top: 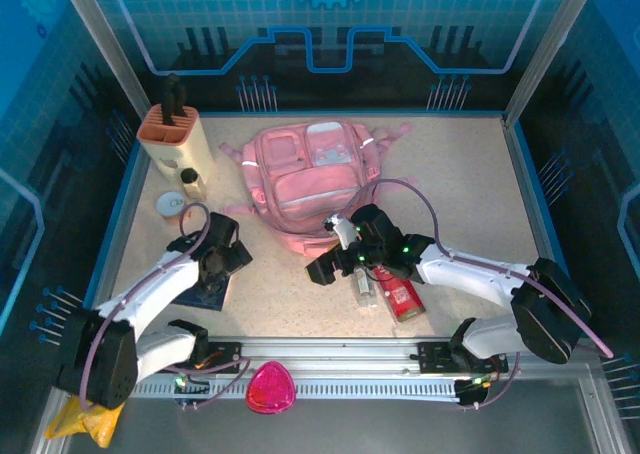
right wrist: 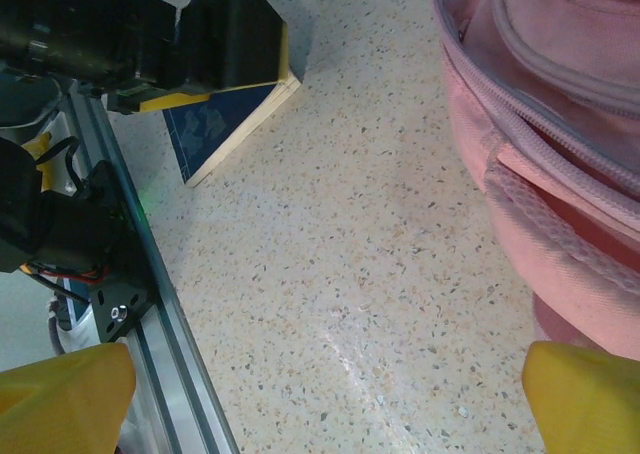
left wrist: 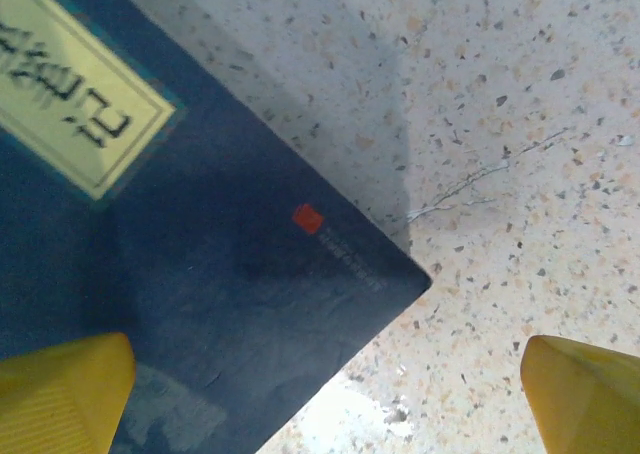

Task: Pack the student bag

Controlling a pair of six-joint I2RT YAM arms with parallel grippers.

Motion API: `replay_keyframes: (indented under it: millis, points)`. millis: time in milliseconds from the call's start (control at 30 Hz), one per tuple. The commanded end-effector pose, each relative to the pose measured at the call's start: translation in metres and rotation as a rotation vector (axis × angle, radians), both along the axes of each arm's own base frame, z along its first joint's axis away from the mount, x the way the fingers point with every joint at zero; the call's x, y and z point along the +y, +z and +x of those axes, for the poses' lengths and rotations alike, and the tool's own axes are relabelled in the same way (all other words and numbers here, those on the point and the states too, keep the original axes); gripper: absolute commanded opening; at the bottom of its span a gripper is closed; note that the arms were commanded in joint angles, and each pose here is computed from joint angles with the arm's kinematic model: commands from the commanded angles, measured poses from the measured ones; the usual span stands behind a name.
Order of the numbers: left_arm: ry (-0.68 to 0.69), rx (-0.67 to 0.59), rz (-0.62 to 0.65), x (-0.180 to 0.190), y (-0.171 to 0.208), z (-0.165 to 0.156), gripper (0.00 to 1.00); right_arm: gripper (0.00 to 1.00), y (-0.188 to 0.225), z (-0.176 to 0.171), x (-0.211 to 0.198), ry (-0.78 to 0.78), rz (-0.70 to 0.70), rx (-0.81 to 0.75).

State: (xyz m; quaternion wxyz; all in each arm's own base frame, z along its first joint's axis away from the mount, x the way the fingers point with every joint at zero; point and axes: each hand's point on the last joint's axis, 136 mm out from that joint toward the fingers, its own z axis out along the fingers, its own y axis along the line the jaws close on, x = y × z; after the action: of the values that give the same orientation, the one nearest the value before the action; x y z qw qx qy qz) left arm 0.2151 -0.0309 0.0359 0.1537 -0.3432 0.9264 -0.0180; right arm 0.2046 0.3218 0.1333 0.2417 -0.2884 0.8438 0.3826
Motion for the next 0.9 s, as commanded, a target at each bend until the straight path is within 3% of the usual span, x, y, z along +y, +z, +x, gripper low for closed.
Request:
replay_keyframes:
  millis: [0, 200, 500, 600, 733, 867]
  points:
    - [-0.034, -0.039, -0.041, -0.011, 0.003, 0.022, 0.99, 1.0, 0.005, 0.001, 0.002, -0.012, -0.001, -0.02]
    - [-0.122, -0.023, -0.167, -0.044, -0.007, 0.018, 0.91, 1.0, 0.003, 0.005, -0.003, -0.028, -0.028, -0.036]
    - [-0.34, 0.019, -0.238, -0.106, -0.004, -0.023, 0.87, 1.0, 0.002, 0.024, -0.019, -0.086, -0.063, -0.036]
    - [-0.365, 0.001, -0.217, -0.106, 0.009, -0.025, 0.88, 1.0, 0.002, 0.029, -0.021, -0.086, -0.126, -0.048]
    - [-0.398, -0.162, -0.231, -0.106, 0.046, -0.012, 0.88, 1.0, 0.011, 0.032, -0.009, -0.06, -0.14, -0.051]
    - [-0.288, -0.202, -0.136, -0.069, 0.065, -0.011, 0.87, 1.0, 0.015, 0.028, 0.015, -0.01, -0.147, -0.067]
